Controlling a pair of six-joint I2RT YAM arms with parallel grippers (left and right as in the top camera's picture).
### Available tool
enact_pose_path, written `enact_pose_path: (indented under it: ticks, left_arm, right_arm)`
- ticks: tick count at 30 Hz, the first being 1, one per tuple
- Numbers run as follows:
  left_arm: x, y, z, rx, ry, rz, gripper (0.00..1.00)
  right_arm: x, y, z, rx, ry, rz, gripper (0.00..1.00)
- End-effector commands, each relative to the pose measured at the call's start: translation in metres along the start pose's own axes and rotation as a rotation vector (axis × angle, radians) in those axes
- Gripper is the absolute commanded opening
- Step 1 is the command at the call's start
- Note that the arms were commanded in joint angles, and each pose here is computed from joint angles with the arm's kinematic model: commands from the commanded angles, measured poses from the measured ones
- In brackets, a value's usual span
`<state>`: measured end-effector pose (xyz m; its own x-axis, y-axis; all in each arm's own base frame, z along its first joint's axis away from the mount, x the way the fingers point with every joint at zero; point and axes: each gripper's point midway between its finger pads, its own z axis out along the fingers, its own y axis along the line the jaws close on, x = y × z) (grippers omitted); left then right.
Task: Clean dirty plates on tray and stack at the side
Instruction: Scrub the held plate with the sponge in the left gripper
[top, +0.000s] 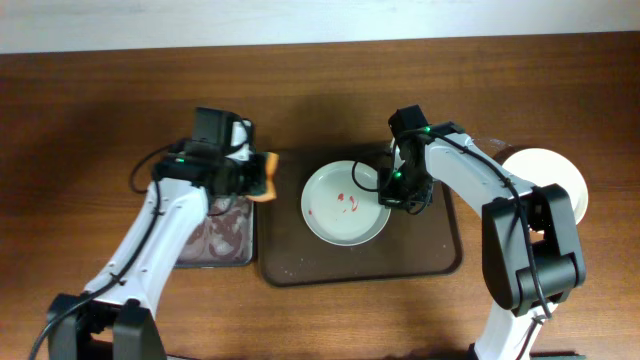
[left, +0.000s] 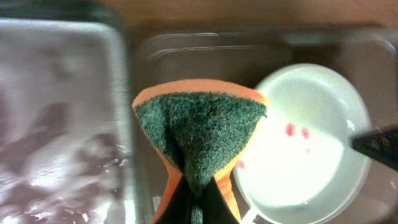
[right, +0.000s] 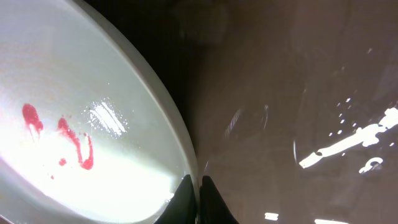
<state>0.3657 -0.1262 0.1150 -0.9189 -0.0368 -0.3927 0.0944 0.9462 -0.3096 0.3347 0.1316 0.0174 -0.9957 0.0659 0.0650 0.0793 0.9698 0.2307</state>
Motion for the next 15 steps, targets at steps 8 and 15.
enact_pose_path:
  ticks: [8,15]
  left_arm:
    - [0.044,-0.084,0.062,0.166,0.170,0.002,0.00]
    - [0.048,-0.106,0.078,0.190,0.190,-0.212,0.00]
  right_arm:
    - [0.006,0.008,-0.006,-0.029,0.003,0.009,0.04]
    - [0.007,0.008,-0.006,-0.027,0.007,0.010,0.04]
